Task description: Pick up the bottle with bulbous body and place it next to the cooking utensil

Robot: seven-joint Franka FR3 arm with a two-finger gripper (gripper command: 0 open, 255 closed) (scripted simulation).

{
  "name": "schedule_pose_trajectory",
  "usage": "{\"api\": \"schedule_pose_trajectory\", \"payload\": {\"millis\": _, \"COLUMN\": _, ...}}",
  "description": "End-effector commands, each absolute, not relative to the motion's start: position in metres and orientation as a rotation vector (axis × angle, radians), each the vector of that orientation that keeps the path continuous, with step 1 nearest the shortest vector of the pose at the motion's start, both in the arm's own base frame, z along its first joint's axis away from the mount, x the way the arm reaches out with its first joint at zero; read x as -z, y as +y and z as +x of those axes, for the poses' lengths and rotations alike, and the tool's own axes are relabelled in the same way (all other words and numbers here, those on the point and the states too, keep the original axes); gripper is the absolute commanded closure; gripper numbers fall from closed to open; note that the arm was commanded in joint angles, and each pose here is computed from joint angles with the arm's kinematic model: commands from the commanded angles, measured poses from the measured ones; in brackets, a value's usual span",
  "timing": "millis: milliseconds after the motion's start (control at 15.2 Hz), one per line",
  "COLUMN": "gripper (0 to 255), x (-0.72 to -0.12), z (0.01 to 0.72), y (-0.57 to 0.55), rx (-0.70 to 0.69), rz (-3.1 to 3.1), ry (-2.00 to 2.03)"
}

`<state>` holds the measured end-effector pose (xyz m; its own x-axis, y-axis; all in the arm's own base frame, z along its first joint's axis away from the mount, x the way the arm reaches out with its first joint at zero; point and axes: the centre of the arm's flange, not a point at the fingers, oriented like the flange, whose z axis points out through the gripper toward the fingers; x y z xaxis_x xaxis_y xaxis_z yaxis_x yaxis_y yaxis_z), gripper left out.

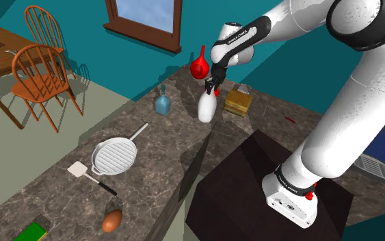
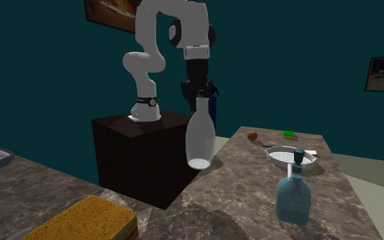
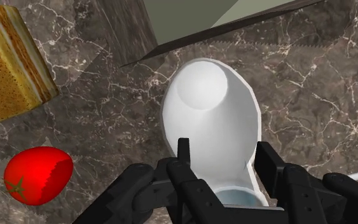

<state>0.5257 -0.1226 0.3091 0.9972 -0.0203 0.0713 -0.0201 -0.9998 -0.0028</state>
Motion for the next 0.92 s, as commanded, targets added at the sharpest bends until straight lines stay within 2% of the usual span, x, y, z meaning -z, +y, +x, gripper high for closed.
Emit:
{"api": "schedule_pose_trajectory", "payload": {"millis": 0, "gripper": 255, "x": -0.320, "z": 0.526, "y": -0.121, "rx": 0.112, "rz": -3.137, "ry": 0.032}}
{"api": "schedule_pose_trajectory", "payload": {"millis": 858, "gripper": 255, "x": -0.389, "z": 0.526, "y": -0.121, "rx": 0.112, "rz": -3.137, "ry": 0.032}}
